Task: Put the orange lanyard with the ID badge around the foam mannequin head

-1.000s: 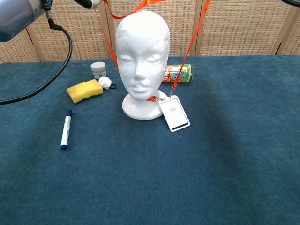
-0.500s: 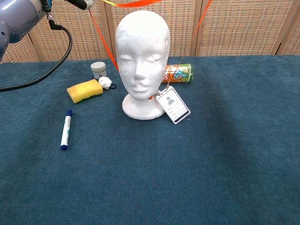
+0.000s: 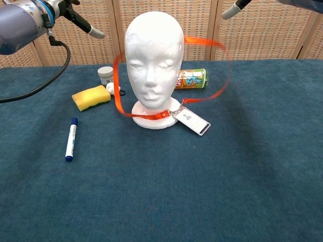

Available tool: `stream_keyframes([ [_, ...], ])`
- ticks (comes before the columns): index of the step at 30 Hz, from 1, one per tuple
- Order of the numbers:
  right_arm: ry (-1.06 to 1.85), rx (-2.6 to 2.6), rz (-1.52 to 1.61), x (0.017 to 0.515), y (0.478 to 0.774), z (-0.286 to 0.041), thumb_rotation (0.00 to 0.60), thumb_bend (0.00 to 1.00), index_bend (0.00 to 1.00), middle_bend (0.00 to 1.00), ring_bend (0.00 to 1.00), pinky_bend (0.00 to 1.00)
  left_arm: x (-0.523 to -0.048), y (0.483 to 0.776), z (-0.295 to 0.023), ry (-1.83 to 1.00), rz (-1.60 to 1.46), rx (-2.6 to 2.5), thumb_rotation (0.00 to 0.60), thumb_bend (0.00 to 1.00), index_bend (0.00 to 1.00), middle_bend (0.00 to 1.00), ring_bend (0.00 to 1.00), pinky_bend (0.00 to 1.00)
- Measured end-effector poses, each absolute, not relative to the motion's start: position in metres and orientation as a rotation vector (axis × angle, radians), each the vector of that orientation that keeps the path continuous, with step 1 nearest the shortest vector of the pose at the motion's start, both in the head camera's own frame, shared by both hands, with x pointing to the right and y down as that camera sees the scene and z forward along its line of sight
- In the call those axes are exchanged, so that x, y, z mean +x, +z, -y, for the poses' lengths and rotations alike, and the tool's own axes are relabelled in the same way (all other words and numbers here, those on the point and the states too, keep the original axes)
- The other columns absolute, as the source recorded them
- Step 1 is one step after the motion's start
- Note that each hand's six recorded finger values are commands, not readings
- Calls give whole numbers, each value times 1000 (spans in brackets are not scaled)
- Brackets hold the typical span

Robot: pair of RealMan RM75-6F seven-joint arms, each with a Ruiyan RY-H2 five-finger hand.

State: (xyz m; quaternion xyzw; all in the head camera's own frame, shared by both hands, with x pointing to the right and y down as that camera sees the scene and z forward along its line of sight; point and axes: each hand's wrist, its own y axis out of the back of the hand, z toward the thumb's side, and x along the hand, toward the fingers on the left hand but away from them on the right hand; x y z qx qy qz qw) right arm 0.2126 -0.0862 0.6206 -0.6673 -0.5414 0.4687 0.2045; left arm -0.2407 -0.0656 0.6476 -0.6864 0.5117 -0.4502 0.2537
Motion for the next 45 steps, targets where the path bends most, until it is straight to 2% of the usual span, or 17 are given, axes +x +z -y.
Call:
stream_keyframes([
  [9, 1278, -1808, 1489, 219, 607, 80, 600, 0, 0, 0, 0, 0, -261, 636, 59, -1212, -1343, -1898, 600, 0, 0, 0, 0, 0],
  [11, 1276, -1790, 1474, 223, 604, 76, 600, 25, 0, 0, 0, 0, -268, 634, 56, -1209, -1338, -1887, 600, 0, 0, 0, 0, 0],
  [12, 1275, -1781, 1467, 226, 603, 73, 600, 92, 0, 4, 0, 0, -273, 631, 53, -1205, -1334, -1880, 600, 0, 0, 0, 0, 0],
  [14, 1273, -1760, 1451, 233, 599, 67, 600, 298, 0, 71, 2, 0, -282, 627, 48, -1201, -1327, -1864, 600, 0, 0, 0, 0, 0],
  [15, 1275, -1752, 1447, 237, 598, 64, 600, 429, 0, 157, 29, 15, -289, 624, 45, -1201, -1322, -1848, 600, 0, 0, 0, 0, 0],
  [17, 1277, -1734, 1443, 248, 596, 55, 600, 564, 0, 322, 134, 96, -300, 620, 40, -1203, -1315, -1821, 600, 0, 0, 0, 0, 0],
  [19, 1292, -1697, 1438, 266, 595, 45, 600, 693, 0, 481, 294, 333, -313, 616, 31, -1211, -1304, -1794, 600, 0, 0, 0, 0, 0],
  [21, 1302, -1673, 1429, 281, 593, 34, 600, 792, 0, 586, 397, 542, -330, 609, 18, -1221, -1297, -1756, 600, 0, 0, 0, 0, 0],
  [22, 1309, -1661, 1419, 292, 592, 25, 600, 838, 2, 627, 442, 623, -338, 605, 11, -1225, -1295, -1740, 600, 0, 0, 0, 0, 0],
  [25, 1342, -1638, 1374, 317, 592, 3, 600, 915, 22, 671, 506, 736, -363, 592, -13, -1246, -1291, -1684, 600, 0, 0, 0, 0, 0],
  [28, 1398, -1630, 1308, 338, 594, -17, 600, 959, 47, 690, 536, 778, -385, 581, -39, -1280, -1297, -1641, 600, 0, 0, 0, 0, 0],
  [33, 1480, -1685, 1197, 355, 607, -46, 600, 964, 71, 698, 540, 782, -417, 569, -81, -1373, -1295, -1558, 600, 0, 0, 0, 0, 0],
  [39, 1468, -1786, 1007, 351, 619, -74, 600, 965, 101, 701, 540, 782, -441, 559, -120, -1470, -1312, -1478, 600, 7, 0, 0, 0, 0],
  [45, 1444, -1886, 801, 333, 643, -103, 600, 968, 105, 702, 545, 782, -448, 554, -144, -1494, -1307, -1476, 600, 8, 0, 0, 0, 0],
])
